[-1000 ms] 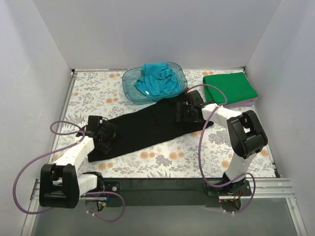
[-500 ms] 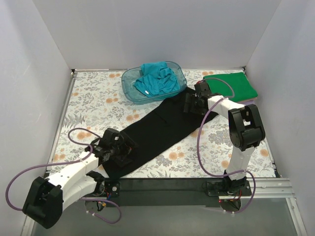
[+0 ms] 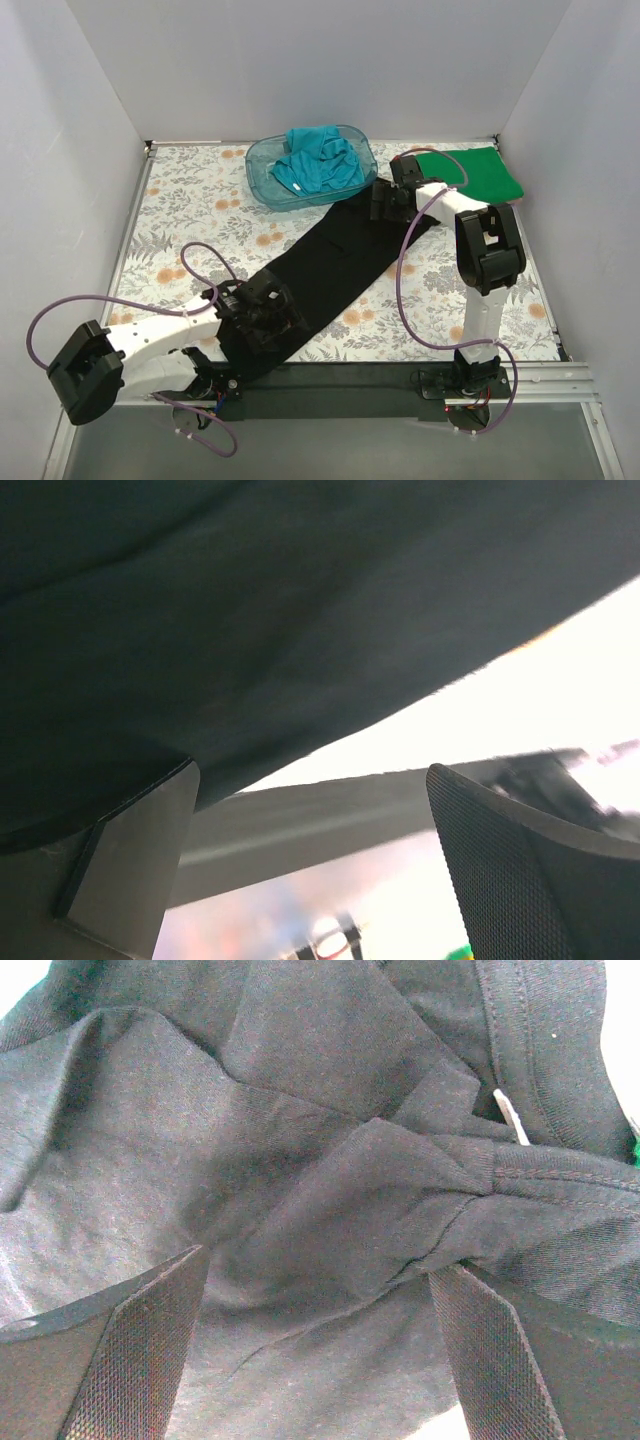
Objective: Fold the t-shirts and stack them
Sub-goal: Fold the tshirt
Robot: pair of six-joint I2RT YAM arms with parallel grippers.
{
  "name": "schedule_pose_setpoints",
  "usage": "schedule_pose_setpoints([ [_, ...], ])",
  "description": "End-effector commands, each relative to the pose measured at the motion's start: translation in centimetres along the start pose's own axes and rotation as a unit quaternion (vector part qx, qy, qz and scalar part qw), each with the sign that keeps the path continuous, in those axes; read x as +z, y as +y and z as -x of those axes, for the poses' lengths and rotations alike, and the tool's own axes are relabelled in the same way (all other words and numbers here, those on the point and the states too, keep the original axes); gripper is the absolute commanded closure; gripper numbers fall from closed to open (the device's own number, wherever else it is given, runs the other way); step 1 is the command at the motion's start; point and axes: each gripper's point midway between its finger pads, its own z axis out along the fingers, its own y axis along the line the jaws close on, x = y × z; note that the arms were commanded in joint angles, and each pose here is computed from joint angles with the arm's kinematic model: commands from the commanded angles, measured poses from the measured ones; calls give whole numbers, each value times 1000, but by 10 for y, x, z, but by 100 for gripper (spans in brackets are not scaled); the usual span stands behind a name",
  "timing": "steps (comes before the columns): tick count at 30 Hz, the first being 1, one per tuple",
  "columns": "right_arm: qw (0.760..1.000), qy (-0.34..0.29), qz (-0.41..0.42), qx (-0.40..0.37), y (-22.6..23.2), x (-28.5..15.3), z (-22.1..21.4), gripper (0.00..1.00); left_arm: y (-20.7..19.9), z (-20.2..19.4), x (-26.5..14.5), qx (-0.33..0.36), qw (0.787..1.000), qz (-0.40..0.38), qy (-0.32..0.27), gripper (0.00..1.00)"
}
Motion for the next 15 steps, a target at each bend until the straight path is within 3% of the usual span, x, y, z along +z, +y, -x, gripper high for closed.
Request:
schedule_pose_setpoints([
  [1,1000,6,-11,-15,-10,7,-2,3,30,17,-19,-119,985,103,-69,2],
  [4,1000,-15,13,-23,1,-16,14,3,33,36,-44,-141,974,118,-134,2],
  [5,999,-18,29,-25,7,-23,16,3,48,48,-54,-146,963,144,-174,2],
  [10,996,-51,56,-56,26,-75,16,2,55,87,-97,-207,926,132,-287,2],
  [12,992,-58,69,-90,51,-94,-2,2,70,111,-114,-231,895,138,-355,2],
  [15,980,-73,97,-161,106,-128,-50,2,83,134,-128,-281,865,133,-393,2],
])
